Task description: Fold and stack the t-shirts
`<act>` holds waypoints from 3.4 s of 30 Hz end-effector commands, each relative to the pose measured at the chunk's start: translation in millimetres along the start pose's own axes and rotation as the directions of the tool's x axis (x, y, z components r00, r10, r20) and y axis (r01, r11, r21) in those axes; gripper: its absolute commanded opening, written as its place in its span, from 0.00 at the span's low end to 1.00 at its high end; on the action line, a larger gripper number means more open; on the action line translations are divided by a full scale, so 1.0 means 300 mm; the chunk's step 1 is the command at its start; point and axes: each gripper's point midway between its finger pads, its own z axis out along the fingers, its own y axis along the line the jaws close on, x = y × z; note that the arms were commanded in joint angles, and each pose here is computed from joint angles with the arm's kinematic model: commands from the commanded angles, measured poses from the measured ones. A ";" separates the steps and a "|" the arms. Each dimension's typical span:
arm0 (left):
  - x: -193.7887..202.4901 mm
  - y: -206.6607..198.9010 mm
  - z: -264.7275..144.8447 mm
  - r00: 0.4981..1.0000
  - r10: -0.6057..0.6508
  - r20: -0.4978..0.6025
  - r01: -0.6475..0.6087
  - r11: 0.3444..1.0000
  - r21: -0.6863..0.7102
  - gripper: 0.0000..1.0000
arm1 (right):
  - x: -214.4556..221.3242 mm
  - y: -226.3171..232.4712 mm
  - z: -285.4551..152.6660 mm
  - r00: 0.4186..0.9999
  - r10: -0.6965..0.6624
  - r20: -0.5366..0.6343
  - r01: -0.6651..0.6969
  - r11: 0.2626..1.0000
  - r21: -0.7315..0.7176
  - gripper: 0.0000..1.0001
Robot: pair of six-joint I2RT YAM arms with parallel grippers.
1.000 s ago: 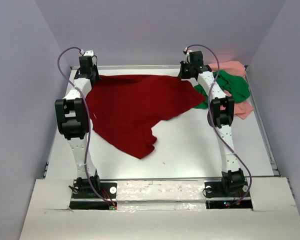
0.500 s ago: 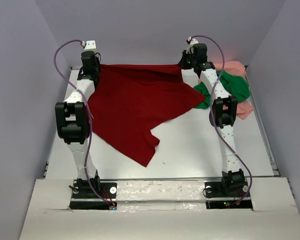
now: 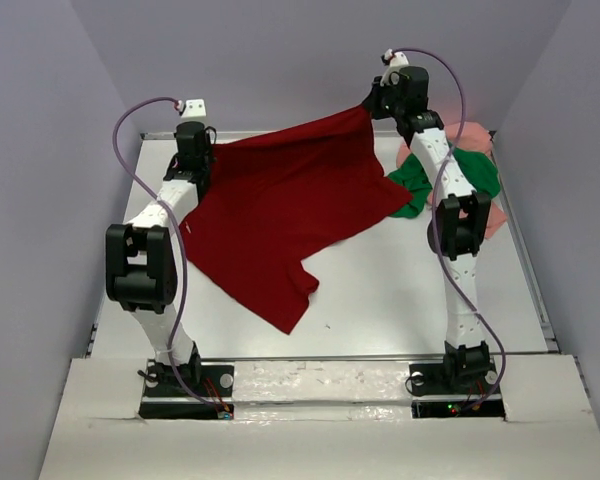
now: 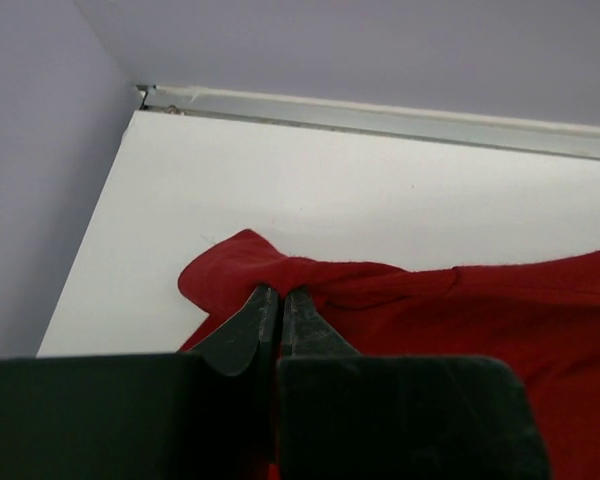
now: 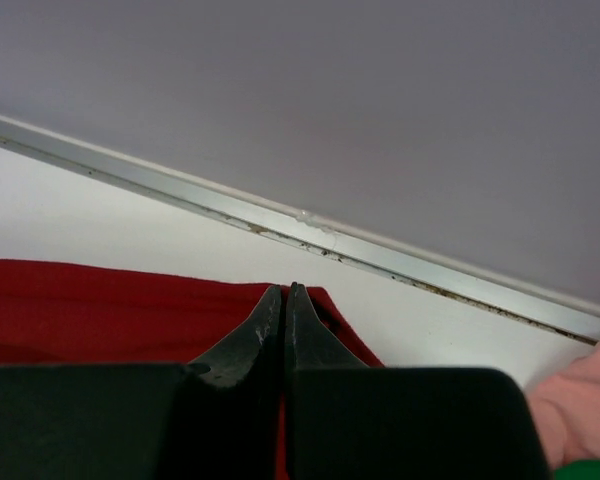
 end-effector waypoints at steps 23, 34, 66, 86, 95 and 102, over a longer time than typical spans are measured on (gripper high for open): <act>0.369 -0.262 -0.213 0.948 0.090 -0.306 -0.030 0.980 0.196 0.00 | 0.300 -0.001 -0.115 0.968 0.051 -0.244 -0.054 0.999 -0.005 0.00; 0.486 -0.268 -0.223 0.918 0.154 -0.366 -0.079 0.974 0.211 0.99 | 0.436 0.059 -0.158 0.929 0.078 -0.362 -0.117 0.989 -0.088 0.91; 0.410 -0.308 -0.218 0.928 0.161 -0.337 -0.067 0.960 0.273 0.98 | 0.309 0.166 -0.237 0.939 0.139 -0.314 -0.206 0.960 -0.192 0.94; 0.496 -0.324 -0.243 0.892 0.217 -0.396 -0.135 0.965 0.224 0.95 | 0.298 0.172 -0.244 0.944 0.126 -0.306 -0.195 0.959 -0.206 0.94; 0.558 -0.267 -0.218 0.868 0.240 -0.435 -0.197 0.970 0.142 0.88 | 0.292 0.173 -0.252 0.946 0.118 -0.302 -0.186 0.960 -0.208 0.94; 0.584 -0.236 -0.207 0.859 0.247 -0.449 -0.225 0.969 0.103 0.81 | 0.296 0.175 -0.259 0.948 0.106 -0.301 -0.176 0.960 -0.215 0.94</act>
